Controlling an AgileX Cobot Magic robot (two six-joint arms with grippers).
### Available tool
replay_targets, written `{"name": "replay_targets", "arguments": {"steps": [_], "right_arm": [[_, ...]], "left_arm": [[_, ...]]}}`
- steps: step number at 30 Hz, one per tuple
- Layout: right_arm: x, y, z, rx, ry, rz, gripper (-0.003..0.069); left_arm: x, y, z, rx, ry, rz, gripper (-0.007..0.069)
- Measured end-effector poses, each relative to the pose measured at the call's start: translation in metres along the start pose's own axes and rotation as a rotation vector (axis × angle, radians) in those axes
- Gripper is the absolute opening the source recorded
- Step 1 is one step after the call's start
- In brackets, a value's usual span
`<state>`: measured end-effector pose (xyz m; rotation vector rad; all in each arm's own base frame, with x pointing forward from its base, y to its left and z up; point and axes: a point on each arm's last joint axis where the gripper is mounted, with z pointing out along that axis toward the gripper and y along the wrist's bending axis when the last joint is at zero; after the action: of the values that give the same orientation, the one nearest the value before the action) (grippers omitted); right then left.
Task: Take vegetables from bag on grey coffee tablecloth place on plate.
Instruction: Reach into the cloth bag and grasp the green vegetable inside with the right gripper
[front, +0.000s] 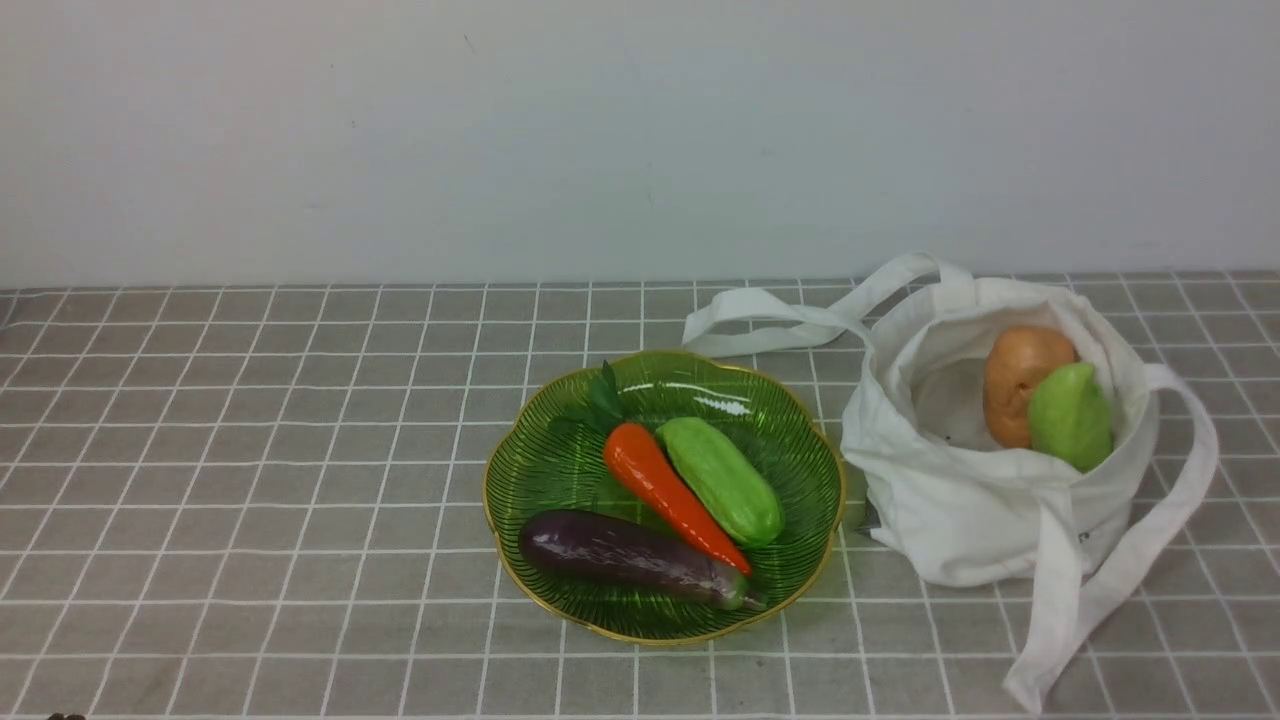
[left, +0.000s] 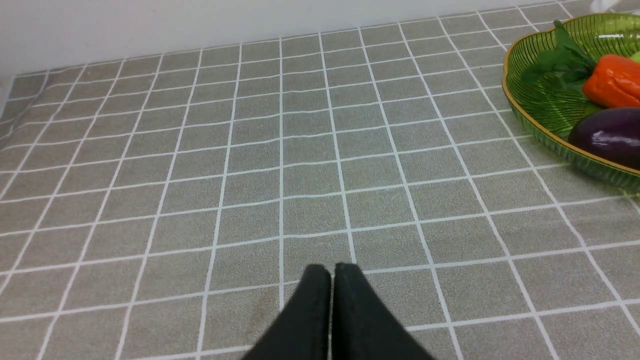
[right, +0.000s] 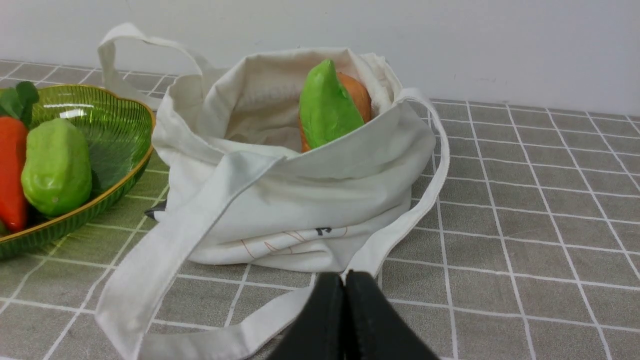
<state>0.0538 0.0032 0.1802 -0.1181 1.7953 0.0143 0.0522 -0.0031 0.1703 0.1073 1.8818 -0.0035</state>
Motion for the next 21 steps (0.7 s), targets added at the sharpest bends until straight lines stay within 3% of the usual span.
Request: {"name": "replay_targets", "arguments": {"steps": [10,12,17,18,19,21], "right_arm": [[0.000,0.000,0.000,0.001,-0.003,-0.002,-0.0015],[-0.001,0.001,0.000,-0.010,-0.022,0.065,-0.0015],[-0.007,0.008,0.000,-0.121,-0.073,0.696,-0.0015],[-0.007,0.008,0.000,-0.126,-0.071,0.721,-0.0015],[-0.009,0.010,0.000,-0.161,-0.071,0.906,-0.0015],[-0.010,0.011,0.000,-0.180,-0.066,0.998,-0.0015]], "left_arm": [[0.000,0.000,0.000,0.000,0.000,0.000,-0.0008],[0.000,0.000,0.000,0.000,0.000,0.000,-0.0008],[0.000,0.000,0.000,0.000,0.000,0.000,-0.0008],[0.000,0.000,0.000,0.000,0.000,0.000,-0.0008],[0.000,0.000,0.000,0.000,0.000,0.000,-0.0008],[0.000,0.000,0.000,0.000,0.000,0.000,-0.0008]]}}
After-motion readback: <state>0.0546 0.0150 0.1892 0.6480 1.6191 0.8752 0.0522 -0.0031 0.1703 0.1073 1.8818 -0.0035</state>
